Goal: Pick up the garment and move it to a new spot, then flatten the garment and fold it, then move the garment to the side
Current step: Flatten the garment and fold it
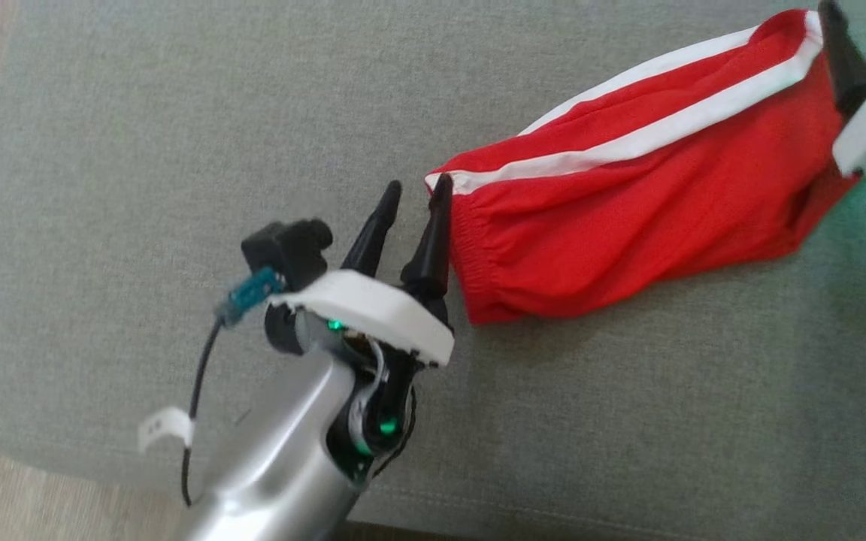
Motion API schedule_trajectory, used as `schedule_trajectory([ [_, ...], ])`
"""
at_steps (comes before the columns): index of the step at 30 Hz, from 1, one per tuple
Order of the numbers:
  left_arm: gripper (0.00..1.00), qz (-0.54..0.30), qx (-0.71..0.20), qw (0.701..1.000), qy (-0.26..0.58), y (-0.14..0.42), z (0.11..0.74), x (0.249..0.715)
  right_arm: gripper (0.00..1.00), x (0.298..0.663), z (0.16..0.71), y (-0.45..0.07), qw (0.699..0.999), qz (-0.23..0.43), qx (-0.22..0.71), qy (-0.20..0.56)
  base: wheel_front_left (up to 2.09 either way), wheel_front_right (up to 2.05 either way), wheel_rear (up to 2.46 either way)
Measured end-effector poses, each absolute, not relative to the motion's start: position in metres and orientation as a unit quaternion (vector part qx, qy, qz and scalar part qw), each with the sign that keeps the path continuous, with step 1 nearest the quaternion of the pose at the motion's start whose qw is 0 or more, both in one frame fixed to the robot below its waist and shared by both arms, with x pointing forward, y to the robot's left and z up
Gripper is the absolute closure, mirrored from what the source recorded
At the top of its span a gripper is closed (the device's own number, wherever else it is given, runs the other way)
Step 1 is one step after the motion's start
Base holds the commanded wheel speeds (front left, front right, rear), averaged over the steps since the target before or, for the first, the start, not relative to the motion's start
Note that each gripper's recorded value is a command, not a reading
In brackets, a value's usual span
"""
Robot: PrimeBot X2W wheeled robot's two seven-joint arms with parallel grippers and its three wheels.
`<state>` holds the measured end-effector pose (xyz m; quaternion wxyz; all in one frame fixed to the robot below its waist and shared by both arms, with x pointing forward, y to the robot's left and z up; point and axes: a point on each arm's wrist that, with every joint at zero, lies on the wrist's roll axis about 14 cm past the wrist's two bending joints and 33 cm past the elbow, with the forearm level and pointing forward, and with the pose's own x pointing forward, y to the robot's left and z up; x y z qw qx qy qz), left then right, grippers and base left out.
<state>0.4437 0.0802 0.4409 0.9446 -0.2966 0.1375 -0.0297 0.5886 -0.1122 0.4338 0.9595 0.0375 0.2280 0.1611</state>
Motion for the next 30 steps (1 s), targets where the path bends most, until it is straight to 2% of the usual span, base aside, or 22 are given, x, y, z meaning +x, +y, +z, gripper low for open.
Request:
schedule_trajectory([
  [5, 0.00, -0.015, -0.244, 0.964, 0.105, 0.087, 0.450, 0.429, 0.00, 0.558, 0.410, -0.131, 0.940, 0.178, -0.055, 0.284, 0.00, 0.00, 0.00],
  [8, 0.00, -0.008, -0.205, 0.975, 0.081, 0.093, 0.459, 0.425, 0.00, 0.545, 0.392, -0.140, 0.929, 0.174, -0.064, 0.319, 0.00, 0.00, 0.00],
  [14, 0.00, 0.005, -0.170, 0.985, 0.042, 0.108, 0.472, 0.420, 0.00, 0.550, 0.375, -0.135, 0.922, 0.172, -0.047, 0.345, 0.00, 0.00, 0.00],
  [26, 0.00, 0.019, -0.153, 0.988, 0.027, 0.120, 0.478, 0.408, 0.00, 0.557, 0.356, -0.108, 0.903, 0.187, -0.025, 0.386, 0.00, 0.00, 0.00],
  [27, 0.00, 0.020, -0.153, 0.988, 0.025, 0.121, 0.479, 0.408, 0.73, 0.556, 0.356, -0.107, 0.902, 0.187, -0.018, 0.390, 0.00, 0.00, 0.00],
  [28, 0.00, 0.020, -0.153, 0.988, 0.025, 0.121, 0.479, 0.408, 1.00, 0.556, 0.356, -0.106, 0.901, 0.188, -0.011, 0.391, 0.00, 0.00, 0.00],
  [30, 0.00, 0.019, -0.153, 0.988, 0.023, 0.121, 0.480, 0.408, 1.00, 0.555, 0.358, -0.101, 0.899, 0.192, 0.008, 0.394, 0.00, 0.00, 0.00],
])
